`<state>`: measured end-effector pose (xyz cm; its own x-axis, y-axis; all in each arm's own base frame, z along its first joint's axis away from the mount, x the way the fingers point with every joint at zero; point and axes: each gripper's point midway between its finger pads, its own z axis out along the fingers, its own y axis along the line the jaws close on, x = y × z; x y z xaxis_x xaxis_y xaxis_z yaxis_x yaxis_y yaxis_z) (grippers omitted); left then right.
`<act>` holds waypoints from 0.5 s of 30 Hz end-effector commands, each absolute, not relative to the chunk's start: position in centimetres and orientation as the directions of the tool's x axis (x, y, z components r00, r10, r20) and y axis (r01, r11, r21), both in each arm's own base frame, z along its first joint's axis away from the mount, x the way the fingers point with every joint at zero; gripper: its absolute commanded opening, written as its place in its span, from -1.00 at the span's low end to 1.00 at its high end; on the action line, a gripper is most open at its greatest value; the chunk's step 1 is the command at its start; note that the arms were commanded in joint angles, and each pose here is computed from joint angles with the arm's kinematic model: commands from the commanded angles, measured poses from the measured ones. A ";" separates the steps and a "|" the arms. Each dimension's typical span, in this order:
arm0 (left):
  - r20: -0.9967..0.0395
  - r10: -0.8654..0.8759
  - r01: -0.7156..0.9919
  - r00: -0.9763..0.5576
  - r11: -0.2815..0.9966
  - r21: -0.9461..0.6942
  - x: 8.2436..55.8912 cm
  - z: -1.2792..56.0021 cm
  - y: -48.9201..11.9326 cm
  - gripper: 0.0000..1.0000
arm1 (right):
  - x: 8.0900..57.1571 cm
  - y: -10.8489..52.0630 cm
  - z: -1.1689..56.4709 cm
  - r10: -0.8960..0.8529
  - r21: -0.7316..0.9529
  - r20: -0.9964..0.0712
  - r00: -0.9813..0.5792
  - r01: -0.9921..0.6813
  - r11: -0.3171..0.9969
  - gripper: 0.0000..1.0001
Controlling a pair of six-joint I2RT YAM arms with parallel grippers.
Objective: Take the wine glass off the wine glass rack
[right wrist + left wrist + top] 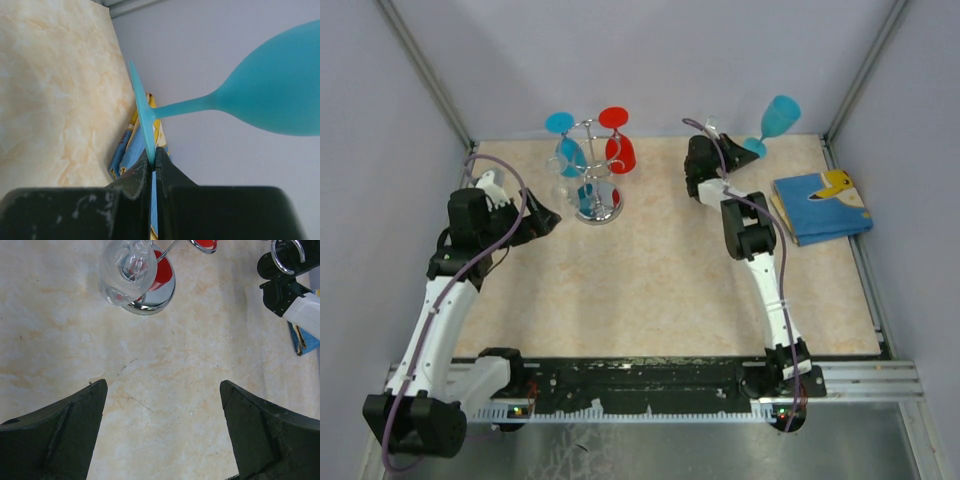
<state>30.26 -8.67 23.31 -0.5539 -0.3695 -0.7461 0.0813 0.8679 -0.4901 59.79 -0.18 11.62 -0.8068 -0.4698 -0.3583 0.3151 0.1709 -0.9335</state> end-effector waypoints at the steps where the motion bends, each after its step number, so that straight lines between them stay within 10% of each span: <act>1: -0.776 -0.338 0.096 -0.532 0.887 -0.452 30.6 23.7 -8.3 1.00 | 60.7 -0.4 14.6 -0.446 -0.893 -0.450 -0.773 0.402 0.203 -1.00; 15: -0.771 -0.331 0.094 -0.544 0.889 -0.448 30.6 23.3 -8.3 1.00 | 61.0 -1.2 8.7 -0.502 -0.952 -0.284 -0.817 0.181 0.246 -1.00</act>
